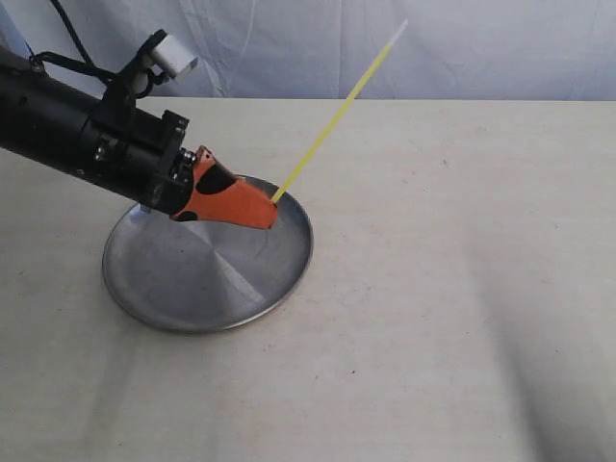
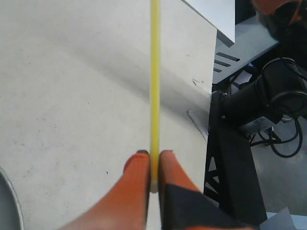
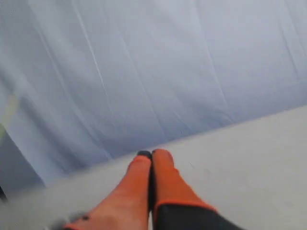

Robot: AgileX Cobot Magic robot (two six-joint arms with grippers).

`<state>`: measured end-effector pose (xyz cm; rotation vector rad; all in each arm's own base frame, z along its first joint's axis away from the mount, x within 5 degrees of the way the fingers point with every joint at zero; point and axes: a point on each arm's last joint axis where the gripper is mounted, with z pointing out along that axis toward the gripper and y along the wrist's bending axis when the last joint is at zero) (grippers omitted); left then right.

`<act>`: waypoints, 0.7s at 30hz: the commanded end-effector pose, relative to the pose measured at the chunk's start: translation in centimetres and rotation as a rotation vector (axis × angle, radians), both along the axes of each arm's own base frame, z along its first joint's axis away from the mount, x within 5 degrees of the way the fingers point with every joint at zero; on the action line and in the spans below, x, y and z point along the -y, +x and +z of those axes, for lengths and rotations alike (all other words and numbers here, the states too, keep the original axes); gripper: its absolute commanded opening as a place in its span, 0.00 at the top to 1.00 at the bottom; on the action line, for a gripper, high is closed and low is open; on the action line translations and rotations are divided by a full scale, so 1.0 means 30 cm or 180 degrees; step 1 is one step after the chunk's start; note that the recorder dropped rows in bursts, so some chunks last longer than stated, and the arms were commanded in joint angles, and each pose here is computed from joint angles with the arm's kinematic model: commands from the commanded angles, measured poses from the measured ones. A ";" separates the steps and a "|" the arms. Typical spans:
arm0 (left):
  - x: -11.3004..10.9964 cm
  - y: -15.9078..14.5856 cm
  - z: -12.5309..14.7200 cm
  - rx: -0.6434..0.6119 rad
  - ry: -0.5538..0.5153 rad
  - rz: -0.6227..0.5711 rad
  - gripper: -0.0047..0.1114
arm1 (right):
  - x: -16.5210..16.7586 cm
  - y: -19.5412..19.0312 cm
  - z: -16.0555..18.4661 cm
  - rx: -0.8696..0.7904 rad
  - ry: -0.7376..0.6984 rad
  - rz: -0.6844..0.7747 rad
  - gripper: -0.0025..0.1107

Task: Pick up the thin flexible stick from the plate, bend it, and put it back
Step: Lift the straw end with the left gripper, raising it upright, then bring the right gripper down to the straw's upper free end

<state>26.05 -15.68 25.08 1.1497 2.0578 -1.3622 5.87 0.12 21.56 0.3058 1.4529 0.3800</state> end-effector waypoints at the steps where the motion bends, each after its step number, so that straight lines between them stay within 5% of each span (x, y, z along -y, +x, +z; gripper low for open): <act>1: 0.008 -0.010 0.010 0.0020 -0.0052 -0.0027 0.96 | 0.066 -0.023 0.070 0.0929 0.2035 -0.0235 0.99; 5: 0.006 -0.011 0.007 0.0032 -0.0018 -0.0042 0.96 | 0.069 -0.021 0.060 0.0899 0.3044 -0.0058 0.99; 12: 0.002 -0.012 -0.006 0.0038 0.0071 -0.0018 0.96 | 0.066 -0.018 0.058 0.0870 0.3321 0.0016 0.99; 21: 0.001 -0.012 -0.007 0.0042 0.0081 -0.0025 0.96 | 0.029 0.003 0.125 0.0521 0.2937 0.0223 0.99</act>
